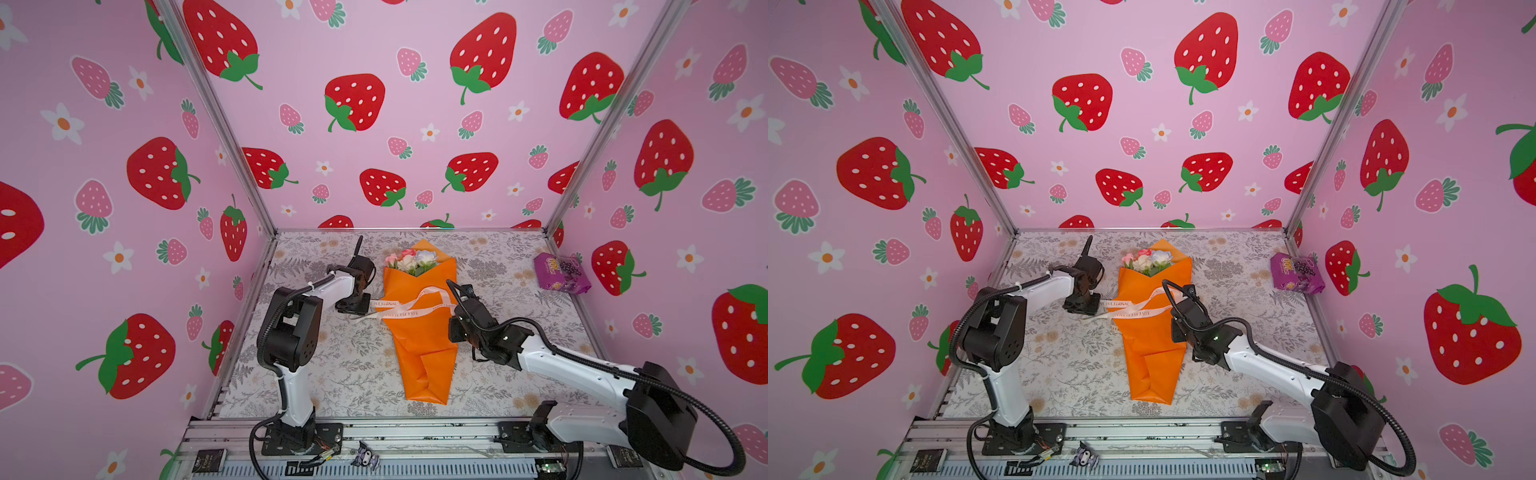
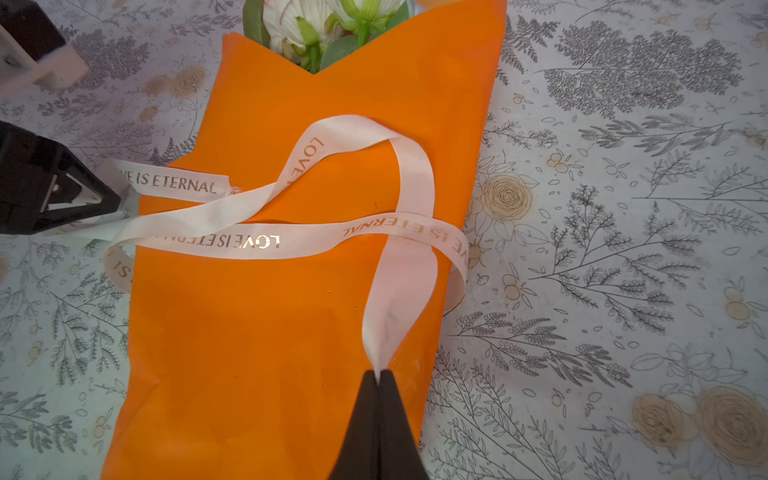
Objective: Tie the bouquet of fake flowers
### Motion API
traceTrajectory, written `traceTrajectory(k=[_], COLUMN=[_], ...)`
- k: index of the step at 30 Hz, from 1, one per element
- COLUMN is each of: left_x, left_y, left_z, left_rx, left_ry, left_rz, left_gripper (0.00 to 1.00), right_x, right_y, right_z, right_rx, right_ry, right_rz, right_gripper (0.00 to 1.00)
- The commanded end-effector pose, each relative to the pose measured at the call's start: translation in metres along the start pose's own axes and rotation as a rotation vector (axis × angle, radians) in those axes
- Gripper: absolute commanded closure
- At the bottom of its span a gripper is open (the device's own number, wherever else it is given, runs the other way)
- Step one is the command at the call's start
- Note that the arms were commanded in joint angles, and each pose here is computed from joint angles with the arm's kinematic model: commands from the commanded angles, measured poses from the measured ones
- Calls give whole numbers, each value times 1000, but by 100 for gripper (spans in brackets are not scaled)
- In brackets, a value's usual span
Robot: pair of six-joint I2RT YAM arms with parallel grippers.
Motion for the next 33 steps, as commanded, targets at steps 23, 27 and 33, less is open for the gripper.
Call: traceTrajectory(k=[23,27,33], left_x=[-19,-21,-14], left_y=[-6,0,-17], left_z=[9,6,11], left_rx=[-30,-70,-127], left_ry=[-166,-201,-274], left_rz=[10,28,-49], left_gripper=[55,70,100], right_x=[2,4,18], right_y=[-1,-4,-23], right_z=[-5,-10,-48], right_rx=[-17,-42,-175], right_ry=[18,8,35], right_rz=[0,-4,-55], right_gripper=[100,100,100])
Point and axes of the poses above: each gripper's point midway between its finger pads, its own y axis out along the fingers, its own z axis along the line the jaws close on, x = y × z, the point moved 1 cm from there along -y, back along the fingers, and after that the axes turned 7 degrees about y, right-handed, at the moved point
